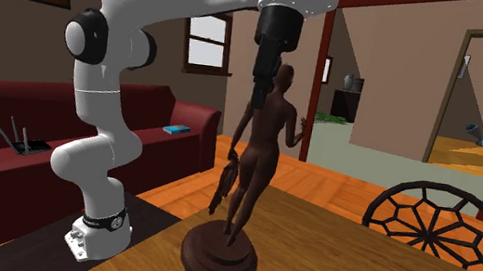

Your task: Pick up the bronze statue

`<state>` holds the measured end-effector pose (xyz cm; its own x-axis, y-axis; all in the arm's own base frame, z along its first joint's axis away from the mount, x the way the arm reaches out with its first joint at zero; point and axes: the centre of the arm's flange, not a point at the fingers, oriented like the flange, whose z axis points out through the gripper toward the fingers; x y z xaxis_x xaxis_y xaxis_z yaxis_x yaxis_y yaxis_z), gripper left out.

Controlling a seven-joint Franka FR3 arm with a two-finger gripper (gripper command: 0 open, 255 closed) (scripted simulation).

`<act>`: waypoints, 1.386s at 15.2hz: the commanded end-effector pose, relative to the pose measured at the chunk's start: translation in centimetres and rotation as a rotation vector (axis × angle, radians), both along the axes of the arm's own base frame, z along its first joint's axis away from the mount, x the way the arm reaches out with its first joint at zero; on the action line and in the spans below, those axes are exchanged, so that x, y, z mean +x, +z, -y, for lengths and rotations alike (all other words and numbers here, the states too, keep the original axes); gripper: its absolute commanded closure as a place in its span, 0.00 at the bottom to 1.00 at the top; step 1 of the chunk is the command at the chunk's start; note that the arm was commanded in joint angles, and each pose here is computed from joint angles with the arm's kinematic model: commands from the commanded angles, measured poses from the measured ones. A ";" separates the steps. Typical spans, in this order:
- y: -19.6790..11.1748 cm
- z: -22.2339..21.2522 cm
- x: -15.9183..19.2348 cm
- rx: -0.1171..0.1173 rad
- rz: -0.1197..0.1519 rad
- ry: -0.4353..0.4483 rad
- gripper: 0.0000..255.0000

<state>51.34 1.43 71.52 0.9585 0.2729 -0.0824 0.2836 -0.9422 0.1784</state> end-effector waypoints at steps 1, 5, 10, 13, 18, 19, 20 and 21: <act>-3.7 0.1 1.0 0.000 -0.118 -0.007 1.00; -2.1 0.4 0.6 0.001 -0.117 -0.008 1.00; -3.3 -0.4 0.6 0.000 -0.119 -0.007 1.00; -1.7 -0.4 0.6 0.000 -0.119 -0.007 1.00; 0.9 -0.4 0.6 0.000 -0.119 -0.007 1.00; 1.5 -0.4 0.6 0.000 -0.119 -0.007 1.00; 2.0 -0.4 0.6 0.000 -0.119 -0.007 1.00; 2.5 -0.4 0.6 0.000 -0.119 -0.007 1.00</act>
<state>52.09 1.85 73.35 0.9434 0.2666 -0.1972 0.2968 -0.9441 0.1436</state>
